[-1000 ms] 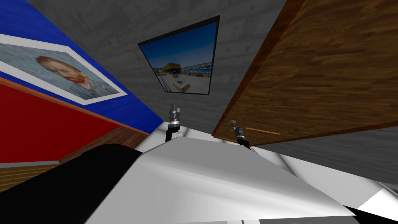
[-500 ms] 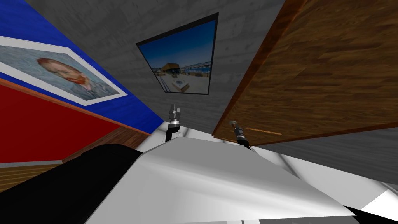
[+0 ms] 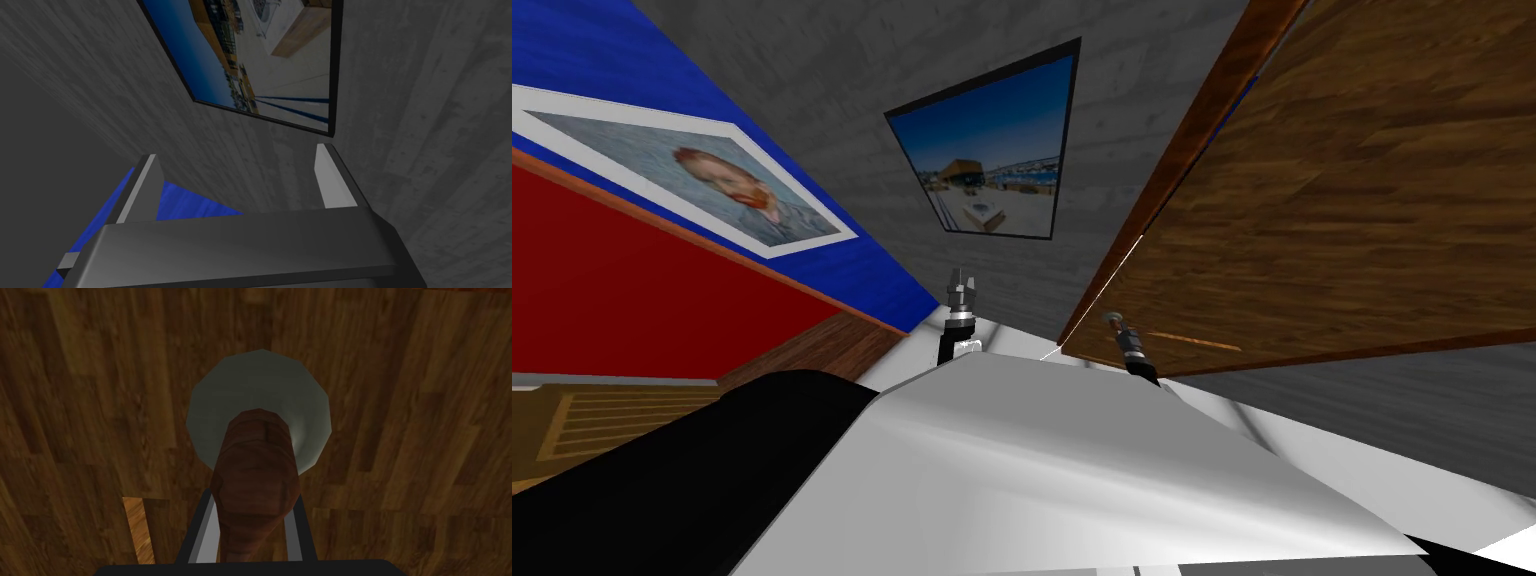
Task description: Pull the door open
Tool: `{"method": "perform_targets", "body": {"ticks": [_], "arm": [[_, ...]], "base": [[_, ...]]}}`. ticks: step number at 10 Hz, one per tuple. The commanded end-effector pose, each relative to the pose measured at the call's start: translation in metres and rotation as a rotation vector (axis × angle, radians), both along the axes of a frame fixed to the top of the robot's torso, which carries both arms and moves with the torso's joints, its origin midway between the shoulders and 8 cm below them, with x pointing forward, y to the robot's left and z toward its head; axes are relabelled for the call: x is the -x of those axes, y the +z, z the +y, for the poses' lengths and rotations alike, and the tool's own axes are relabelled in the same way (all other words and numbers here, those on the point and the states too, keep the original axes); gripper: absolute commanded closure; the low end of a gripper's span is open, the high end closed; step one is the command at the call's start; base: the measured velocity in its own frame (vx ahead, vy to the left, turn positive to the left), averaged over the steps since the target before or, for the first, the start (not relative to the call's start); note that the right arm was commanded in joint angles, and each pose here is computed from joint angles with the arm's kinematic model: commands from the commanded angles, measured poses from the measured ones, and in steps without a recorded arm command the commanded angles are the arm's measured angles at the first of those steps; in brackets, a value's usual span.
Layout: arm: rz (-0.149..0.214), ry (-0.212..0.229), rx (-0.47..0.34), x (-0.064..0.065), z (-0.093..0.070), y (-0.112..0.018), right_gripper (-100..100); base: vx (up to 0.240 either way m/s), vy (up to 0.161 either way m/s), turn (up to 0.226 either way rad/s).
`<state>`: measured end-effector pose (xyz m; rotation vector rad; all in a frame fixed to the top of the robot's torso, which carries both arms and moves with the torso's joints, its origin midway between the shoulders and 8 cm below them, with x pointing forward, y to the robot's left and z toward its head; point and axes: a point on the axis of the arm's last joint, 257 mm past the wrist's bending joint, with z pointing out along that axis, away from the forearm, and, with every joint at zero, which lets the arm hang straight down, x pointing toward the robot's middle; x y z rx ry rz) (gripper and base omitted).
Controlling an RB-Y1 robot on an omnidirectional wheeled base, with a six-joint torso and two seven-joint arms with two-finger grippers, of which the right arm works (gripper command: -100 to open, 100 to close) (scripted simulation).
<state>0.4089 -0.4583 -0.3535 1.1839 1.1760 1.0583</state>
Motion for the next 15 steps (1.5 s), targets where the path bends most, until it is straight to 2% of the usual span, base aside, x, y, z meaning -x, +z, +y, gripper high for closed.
{"method": "perform_targets", "body": {"ticks": [1, 5, 6, 7, 8, 12, 15], "arm": [[0.000, 0.015, 0.002, 0.005, 0.000, -0.002, 100], [0.004, 0.079, 0.003, 0.028, -0.001, -0.001, 100], [0.005, 0.087, 0.002, 0.030, -0.001, -0.001, 100], [0.010, 0.083, -0.002, 0.028, 0.002, -0.005, 100], [0.011, 0.099, -0.004, 0.037, 0.001, -0.006, 100], [0.008, 0.124, 0.000, 0.052, -0.002, -0.004, 100], [0.006, 0.155, 0.002, 0.070, -0.005, -0.002, 100]], "base": [[-0.188, -0.072, 0.132], [-0.234, -0.092, 0.190], [-0.230, -0.070, 0.159], [-0.101, -0.018, 0.029], [-0.154, -0.074, 0.166], [-0.195, -0.053, 0.134], [-0.208, -0.080, 0.165]]}}
